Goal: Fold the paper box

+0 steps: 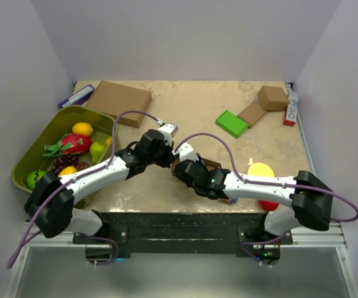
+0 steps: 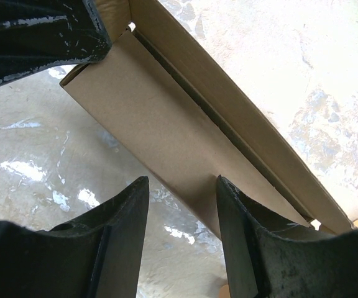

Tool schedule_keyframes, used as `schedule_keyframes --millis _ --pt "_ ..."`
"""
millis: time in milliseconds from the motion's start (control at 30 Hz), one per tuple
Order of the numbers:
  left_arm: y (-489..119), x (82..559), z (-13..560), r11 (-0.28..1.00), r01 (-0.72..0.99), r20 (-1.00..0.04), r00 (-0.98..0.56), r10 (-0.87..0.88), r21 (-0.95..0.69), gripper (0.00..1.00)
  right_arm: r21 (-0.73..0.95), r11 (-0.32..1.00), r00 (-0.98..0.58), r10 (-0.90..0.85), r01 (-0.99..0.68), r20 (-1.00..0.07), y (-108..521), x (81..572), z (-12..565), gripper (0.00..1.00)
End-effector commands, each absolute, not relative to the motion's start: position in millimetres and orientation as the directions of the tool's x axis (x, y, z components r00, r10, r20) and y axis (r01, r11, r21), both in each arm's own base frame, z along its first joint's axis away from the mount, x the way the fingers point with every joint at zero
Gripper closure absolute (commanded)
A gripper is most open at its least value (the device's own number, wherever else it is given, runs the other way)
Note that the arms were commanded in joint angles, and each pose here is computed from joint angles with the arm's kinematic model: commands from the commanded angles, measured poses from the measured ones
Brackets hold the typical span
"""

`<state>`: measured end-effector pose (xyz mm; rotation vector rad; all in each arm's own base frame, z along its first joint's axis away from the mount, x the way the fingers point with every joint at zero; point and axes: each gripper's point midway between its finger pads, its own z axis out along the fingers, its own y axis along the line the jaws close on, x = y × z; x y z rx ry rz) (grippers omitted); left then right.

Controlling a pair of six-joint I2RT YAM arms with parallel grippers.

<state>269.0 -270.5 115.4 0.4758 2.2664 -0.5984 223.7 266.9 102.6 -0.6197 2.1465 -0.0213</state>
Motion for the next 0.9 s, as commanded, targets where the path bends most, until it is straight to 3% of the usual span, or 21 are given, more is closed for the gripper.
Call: schedule_keyframes --millis 0,867 --pt "-280.7 258.1 115.2 0.79 0.515 -0.723 -0.677 0.136 -0.333 1.0 -0.195 0.881 -0.531 -0.423 -0.432 -0.735 267.9 217.6 89.5 0.5" --pt "-247.9 235.4 58.6 0.885 0.456 -0.672 -0.685 0.282 -0.094 1.0 -0.155 0.889 -0.537 -0.39 -0.43 -0.748 268.0 220.7 94.6 0.5"
